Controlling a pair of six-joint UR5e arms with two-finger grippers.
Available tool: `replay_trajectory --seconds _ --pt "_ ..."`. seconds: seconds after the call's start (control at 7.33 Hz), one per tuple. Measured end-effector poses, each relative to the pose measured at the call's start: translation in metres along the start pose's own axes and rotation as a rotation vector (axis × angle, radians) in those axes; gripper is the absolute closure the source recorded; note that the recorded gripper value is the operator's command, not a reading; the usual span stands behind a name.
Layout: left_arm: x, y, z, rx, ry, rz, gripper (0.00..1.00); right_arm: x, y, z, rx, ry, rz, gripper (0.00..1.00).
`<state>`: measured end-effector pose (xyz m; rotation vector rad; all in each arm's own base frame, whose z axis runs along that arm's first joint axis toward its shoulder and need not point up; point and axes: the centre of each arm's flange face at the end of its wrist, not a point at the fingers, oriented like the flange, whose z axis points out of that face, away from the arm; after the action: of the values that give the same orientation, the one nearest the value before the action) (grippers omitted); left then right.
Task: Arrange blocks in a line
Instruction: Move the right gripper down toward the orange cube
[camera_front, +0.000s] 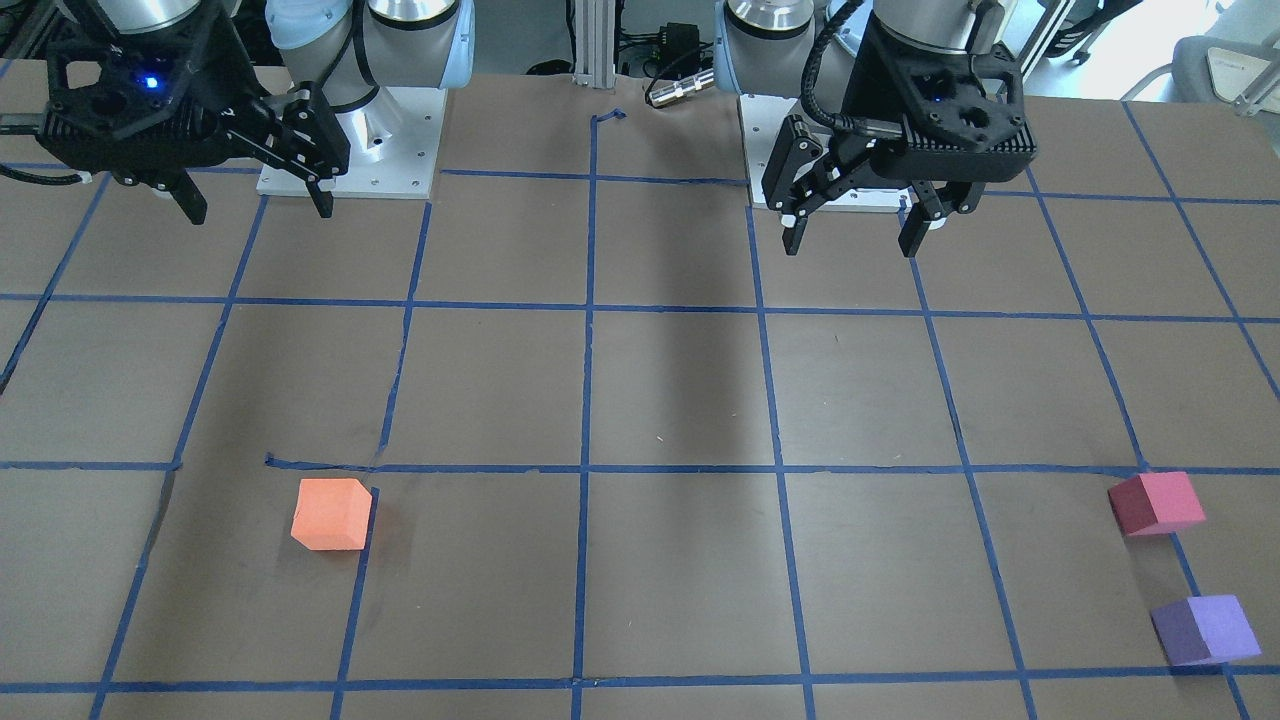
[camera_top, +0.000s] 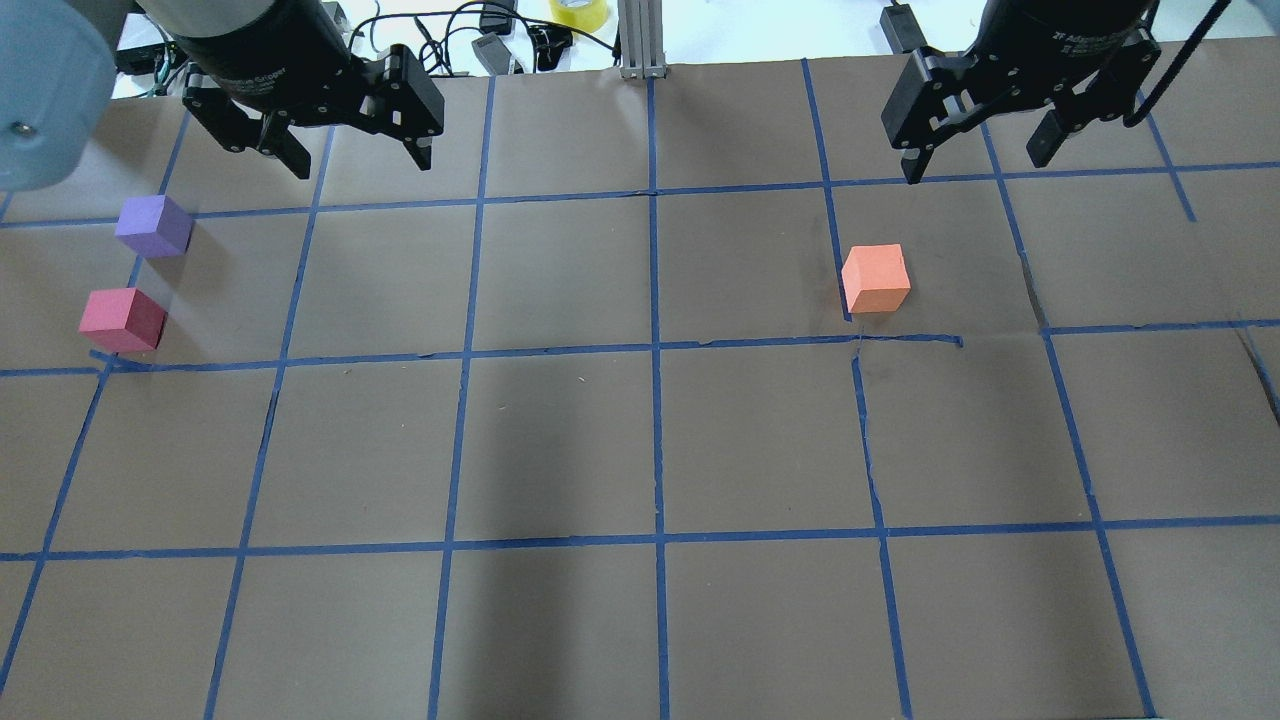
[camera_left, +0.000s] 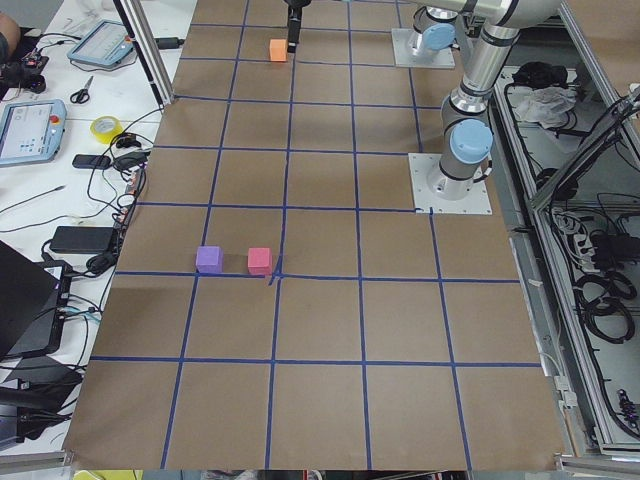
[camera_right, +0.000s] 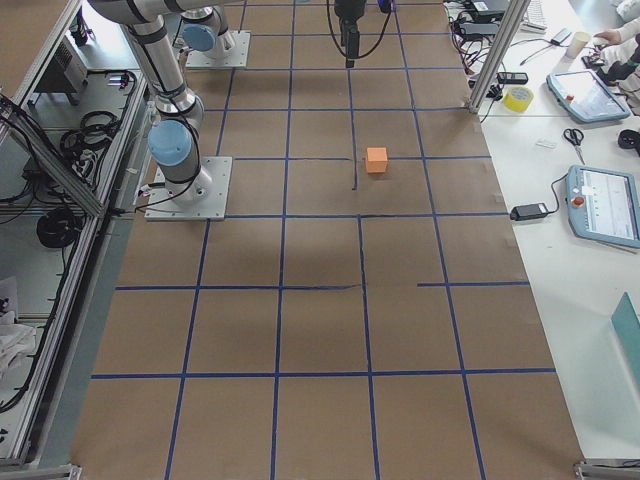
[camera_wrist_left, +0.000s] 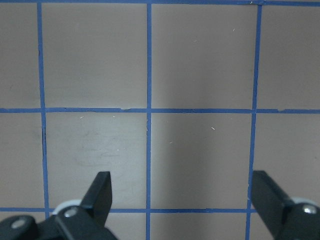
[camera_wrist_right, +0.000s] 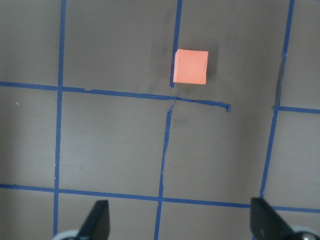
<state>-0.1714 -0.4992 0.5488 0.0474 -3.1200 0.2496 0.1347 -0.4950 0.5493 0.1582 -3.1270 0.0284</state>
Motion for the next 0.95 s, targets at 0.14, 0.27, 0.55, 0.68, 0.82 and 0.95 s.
replay_trajectory --seconds 0.14,0.27,0.55,0.68,0.82,0.95 --pt "-0.0014 -0.0007 -0.0008 0.002 0.0 -0.002 0.0 0.0 -0.0009 0.0015 -0.002 -0.001 0.001 0.0" --pt "-0.0034 -0.0017 -0.0015 0.004 -0.001 -0.004 0.0 0.0002 -0.0017 0.0025 -0.003 -0.003 0.005 0.0" --pt "-0.0054 -0.0024 -0.0025 0.006 -0.003 -0.003 0.0 0.0004 -0.002 0.0025 -0.002 -0.004 0.009 0.0" --pt "-0.0063 -0.0022 -0.003 0.007 -0.005 -0.001 0.0 0.0006 -0.0019 0.0005 0.003 -0.004 0.009 0.0" --pt "-0.0067 -0.0013 -0.0024 0.005 -0.005 0.0 0.0 0.001 -0.0014 -0.0026 0.009 0.0 0.008 0.0" --pt "-0.0071 0.0 -0.0016 0.002 -0.006 0.001 0.0 0.0021 -0.0048 0.0041 -0.005 0.004 0.009 0.0"
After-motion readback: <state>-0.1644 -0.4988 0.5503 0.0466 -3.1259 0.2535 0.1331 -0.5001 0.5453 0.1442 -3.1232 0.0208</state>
